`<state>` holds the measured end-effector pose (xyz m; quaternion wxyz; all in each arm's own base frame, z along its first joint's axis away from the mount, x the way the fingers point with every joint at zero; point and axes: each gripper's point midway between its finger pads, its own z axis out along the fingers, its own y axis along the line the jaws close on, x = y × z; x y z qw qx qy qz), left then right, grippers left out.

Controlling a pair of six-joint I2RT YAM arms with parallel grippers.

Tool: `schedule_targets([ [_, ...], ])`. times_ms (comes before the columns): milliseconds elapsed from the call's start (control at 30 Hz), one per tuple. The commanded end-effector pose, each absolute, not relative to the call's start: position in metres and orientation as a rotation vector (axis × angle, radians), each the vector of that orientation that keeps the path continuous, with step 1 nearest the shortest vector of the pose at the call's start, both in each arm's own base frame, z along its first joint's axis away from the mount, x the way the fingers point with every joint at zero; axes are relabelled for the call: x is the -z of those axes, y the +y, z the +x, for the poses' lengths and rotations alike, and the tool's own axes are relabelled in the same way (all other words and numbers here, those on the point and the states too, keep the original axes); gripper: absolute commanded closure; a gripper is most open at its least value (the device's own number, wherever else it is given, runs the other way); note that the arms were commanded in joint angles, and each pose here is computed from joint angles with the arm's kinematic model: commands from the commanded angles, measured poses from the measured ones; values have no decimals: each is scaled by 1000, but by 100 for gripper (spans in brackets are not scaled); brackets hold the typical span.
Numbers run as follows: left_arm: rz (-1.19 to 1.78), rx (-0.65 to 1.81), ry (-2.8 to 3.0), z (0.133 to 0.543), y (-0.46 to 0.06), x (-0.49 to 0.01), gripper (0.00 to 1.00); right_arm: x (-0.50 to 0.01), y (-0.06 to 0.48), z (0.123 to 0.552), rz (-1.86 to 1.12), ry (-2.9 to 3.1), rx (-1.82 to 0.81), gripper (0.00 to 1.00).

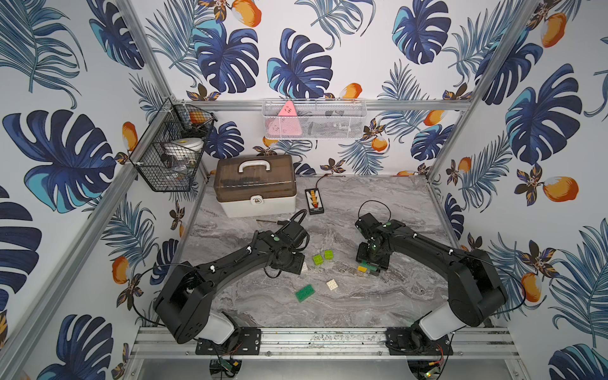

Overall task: Assemble a giraffe with lego
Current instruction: Assemble the lego brick with the lego brick.

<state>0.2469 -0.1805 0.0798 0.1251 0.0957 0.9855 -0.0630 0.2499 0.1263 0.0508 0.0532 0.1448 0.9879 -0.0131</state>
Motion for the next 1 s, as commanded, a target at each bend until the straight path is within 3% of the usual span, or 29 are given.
schedule_targets([
  [0, 283, 180, 2861, 249, -182, -81, 36, -37, 118, 240, 429, 3034, 97, 56],
  [433, 286, 181, 2862, 249, -183, -80, 36, -19, 116, 224, 401, 3063, 57, 56],
  [967, 292, 174, 2859, 253, -186, -84, 36, -14, 158, 218, 256, 3110, -192, 58],
])
